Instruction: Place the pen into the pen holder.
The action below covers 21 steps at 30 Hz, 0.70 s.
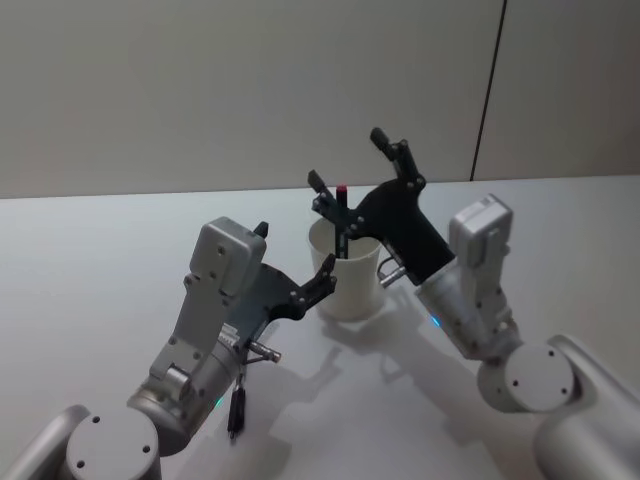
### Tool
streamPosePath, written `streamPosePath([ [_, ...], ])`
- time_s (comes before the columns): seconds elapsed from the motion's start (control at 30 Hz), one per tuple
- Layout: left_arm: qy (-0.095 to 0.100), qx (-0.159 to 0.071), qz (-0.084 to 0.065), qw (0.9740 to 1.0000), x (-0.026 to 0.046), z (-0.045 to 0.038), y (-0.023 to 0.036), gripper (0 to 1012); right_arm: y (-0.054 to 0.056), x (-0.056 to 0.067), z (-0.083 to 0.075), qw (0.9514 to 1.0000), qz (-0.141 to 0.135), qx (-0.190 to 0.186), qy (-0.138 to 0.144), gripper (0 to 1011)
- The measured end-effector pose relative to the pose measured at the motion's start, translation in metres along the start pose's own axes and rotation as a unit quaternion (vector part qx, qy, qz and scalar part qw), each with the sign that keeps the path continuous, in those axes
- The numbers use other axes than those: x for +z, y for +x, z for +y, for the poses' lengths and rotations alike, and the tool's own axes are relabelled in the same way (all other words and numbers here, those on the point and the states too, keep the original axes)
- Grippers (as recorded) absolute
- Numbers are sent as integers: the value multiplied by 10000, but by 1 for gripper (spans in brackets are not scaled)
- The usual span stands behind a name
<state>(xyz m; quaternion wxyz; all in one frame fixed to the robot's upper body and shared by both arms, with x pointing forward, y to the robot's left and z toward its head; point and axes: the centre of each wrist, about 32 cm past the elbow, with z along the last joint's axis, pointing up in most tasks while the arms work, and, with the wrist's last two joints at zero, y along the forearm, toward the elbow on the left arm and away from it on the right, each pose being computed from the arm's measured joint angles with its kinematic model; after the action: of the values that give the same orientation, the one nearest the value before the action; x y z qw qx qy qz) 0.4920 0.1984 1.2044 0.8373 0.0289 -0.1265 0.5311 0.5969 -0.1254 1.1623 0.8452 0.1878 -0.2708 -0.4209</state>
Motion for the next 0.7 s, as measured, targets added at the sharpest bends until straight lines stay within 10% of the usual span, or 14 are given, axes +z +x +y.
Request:
streamPosePath([
  [0.7,0,-1,0,10000,0,0,0,1003,23,577,-571,9943,26,-1002,-354,1002],
])
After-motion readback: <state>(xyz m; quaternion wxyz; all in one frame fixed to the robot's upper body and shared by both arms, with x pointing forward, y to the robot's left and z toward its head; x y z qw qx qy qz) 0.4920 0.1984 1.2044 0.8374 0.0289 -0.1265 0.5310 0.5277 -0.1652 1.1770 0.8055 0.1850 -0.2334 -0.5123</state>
